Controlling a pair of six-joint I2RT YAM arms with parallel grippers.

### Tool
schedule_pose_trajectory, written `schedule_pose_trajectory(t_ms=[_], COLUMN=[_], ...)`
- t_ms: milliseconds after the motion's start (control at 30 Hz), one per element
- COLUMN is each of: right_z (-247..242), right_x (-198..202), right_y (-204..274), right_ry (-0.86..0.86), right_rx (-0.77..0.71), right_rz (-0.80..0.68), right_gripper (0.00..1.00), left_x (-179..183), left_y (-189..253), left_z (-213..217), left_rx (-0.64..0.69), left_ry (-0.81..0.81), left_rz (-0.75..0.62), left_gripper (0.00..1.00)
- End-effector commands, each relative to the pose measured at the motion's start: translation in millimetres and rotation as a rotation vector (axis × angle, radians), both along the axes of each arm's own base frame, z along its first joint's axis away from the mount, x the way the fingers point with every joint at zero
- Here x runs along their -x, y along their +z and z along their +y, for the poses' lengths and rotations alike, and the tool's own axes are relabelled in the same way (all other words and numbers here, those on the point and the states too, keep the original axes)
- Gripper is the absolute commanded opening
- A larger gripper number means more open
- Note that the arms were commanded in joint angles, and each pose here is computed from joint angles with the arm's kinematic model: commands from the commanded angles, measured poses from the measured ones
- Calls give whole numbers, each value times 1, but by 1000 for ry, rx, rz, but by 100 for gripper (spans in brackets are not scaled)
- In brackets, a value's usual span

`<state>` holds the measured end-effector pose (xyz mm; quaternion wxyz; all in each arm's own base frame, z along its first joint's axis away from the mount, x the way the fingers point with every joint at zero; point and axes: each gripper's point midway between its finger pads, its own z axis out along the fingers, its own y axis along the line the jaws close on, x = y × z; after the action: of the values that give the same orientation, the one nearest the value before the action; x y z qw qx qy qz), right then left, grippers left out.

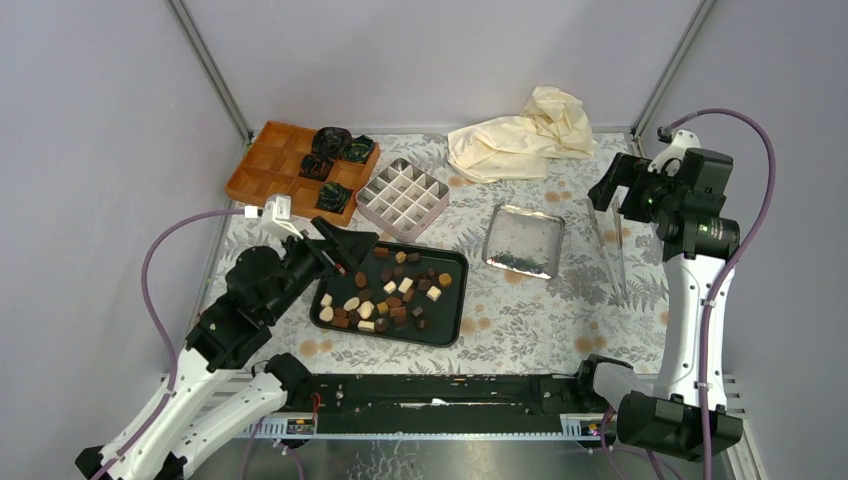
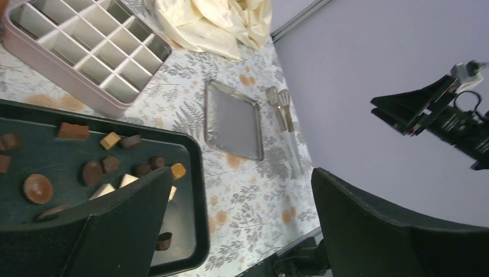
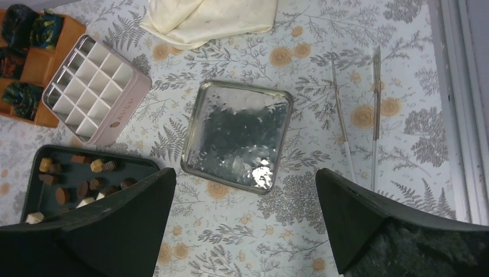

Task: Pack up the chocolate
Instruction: Pick up the clamp from the center of the board.

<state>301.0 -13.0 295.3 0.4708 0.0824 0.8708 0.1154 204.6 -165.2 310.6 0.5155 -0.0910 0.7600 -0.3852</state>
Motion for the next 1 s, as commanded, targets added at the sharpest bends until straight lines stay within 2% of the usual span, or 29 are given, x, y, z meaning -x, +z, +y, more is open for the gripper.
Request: schedule_pose_trajectory(t_ms=[0, 133, 300, 500, 833, 967], right_z=[13, 42, 52, 26, 5, -11], right_x=[13, 36, 48, 40, 25, 16], right_y=[14, -8, -32, -84, -107, -112], right_ry=[134, 434, 534, 472, 368, 290], right_rx=[70, 149, 117, 118, 118, 89], right_rz=[-96, -134, -64, 193, 234, 230], right_gripper=[99, 100, 100, 100, 100, 100], left_x=[-6, -8, -11, -9, -7, -12], left_y=[5, -8, -32, -62, -74, -69], left_z=[-13, -30, -38, -39, -39, -39], left_rx=[191, 336, 380, 375, 437, 400], left_ry=[14, -9, -13, 12, 20, 19], left_rz=[2, 86, 141, 254, 280, 243], left_gripper=[99, 99, 99, 99, 99, 99])
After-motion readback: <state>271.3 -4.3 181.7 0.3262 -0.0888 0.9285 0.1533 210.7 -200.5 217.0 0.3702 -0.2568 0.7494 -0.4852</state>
